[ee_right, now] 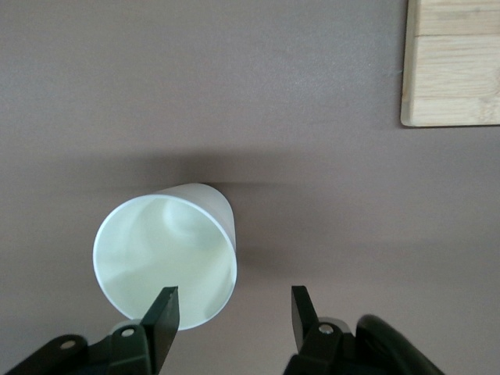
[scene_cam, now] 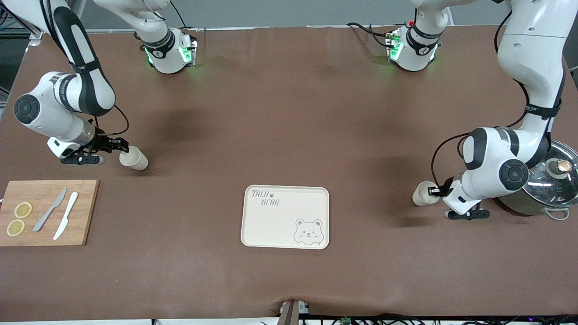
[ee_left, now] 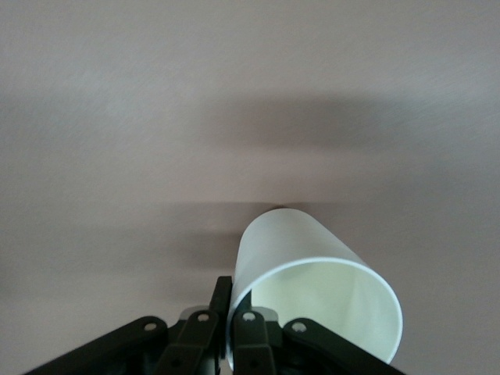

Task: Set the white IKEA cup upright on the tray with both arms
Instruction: 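Carry the cup onto the tray with the left gripper while the right lifts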

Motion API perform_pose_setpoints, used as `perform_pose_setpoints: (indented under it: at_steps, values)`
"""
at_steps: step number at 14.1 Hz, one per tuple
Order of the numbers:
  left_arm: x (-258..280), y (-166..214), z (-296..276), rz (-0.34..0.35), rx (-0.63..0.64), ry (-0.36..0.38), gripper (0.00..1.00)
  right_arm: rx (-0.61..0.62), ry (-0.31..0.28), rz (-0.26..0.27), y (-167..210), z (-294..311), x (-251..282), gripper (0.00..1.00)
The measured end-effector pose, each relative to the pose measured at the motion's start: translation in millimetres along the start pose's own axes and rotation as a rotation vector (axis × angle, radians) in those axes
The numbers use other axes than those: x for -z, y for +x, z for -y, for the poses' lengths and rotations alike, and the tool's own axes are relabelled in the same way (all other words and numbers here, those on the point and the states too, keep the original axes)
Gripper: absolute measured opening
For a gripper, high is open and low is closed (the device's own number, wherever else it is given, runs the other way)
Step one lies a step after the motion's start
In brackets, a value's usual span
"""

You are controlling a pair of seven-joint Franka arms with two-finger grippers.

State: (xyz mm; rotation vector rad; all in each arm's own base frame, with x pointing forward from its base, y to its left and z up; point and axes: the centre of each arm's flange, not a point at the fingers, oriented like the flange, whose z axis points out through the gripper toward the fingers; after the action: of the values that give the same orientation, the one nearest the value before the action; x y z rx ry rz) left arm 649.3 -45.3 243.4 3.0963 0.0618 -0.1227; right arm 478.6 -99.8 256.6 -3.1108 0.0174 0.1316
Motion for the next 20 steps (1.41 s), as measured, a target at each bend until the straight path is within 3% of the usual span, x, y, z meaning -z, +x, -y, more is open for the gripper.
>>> perform_pose_setpoints:
  at_steps: [6, 11, 16, 20]
  values:
    - [40, 1, -137, -0.091, 0.114, -0.027, 0.04, 0.000, -0.009, -0.015, 2, 0, -17, 0.06]
    - [38, -6, -236, -0.094, 0.262, -0.102, 0.04, 0.000, -0.001, -0.013, 4, 4, -12, 0.03]
    - [25, -21, -319, -0.095, 0.397, -0.135, 0.04, -0.029, 0.032, 0.113, 28, 6, 32, 0.03]
    - [8, -25, -337, -0.085, 0.413, -0.129, 0.04, -0.123, 0.018, 0.174, 52, 53, 83, 0.03]
